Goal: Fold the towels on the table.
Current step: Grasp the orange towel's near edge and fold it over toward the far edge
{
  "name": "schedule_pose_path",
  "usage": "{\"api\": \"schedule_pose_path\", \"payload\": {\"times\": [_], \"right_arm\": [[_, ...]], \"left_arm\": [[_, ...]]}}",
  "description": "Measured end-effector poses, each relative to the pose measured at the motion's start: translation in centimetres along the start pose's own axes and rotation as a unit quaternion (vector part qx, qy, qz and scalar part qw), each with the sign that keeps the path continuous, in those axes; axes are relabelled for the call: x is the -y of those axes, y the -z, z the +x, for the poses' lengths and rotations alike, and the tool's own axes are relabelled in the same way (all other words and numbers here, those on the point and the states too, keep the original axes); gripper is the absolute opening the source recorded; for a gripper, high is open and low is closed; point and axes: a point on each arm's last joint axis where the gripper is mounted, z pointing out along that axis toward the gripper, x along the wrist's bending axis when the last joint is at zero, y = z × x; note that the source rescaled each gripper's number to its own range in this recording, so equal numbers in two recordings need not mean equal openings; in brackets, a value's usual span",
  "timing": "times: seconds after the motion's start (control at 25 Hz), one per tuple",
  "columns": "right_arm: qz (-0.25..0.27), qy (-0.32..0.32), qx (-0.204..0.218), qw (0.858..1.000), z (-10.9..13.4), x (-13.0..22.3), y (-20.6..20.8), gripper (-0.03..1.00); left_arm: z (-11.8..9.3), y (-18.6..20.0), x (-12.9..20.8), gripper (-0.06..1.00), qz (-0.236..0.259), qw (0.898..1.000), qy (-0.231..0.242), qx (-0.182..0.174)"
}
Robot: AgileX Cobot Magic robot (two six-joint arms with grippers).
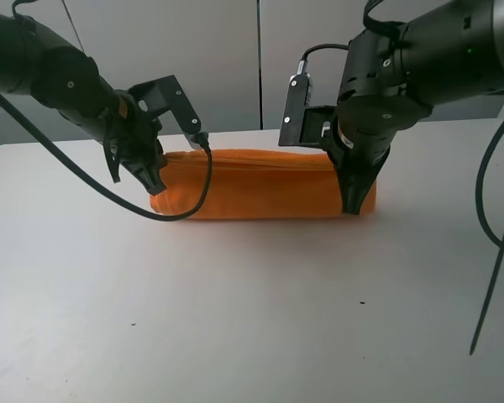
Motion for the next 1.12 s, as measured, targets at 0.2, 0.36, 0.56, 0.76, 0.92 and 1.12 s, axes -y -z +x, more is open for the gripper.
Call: {"api": "schedule_pose_path", "payload": {"times": [0.2,0.36,0.56,0.76,0.92,1.12], "right_arm": [[-0.019,-0.016,0.008,1.0,-1.4,0.7,-0.9,0.0],[-0.036,-0.047,0.011,0.998,-3.0,1.9,-2.0,0.0],[-0.057,-0.072,0.021,0.996,-4.9,3.4,-3.3,0.0],[-0.068,-0.058,0.032,0.995,-5.6,4.1,-4.8,0.0],[-0.063,-0.034,0.029,0.997,-5.4,4.2,-6.5,0.0],[-0.054,-0.003,0.034,0.998,-4.9,4.0,-7.9,0.0]], "left_arm": [[0.5,-1.5,-1.0,0.0,-0.004,1.0,0.001,-0.006],[1.1,-2.5,-2.0,0.0,-0.016,1.0,0.001,-0.012],[1.5,-3.4,-3.2,0.0,-0.041,0.999,0.0,-0.022],[1.7,-4.7,-3.9,0.0,-0.049,0.998,-0.005,-0.025],[1.5,-5.4,-4.1,0.0,-0.056,0.998,-0.005,-0.026],[1.2,-6.4,-3.9,0.0,-0.055,0.998,-0.01,-0.024]]}}
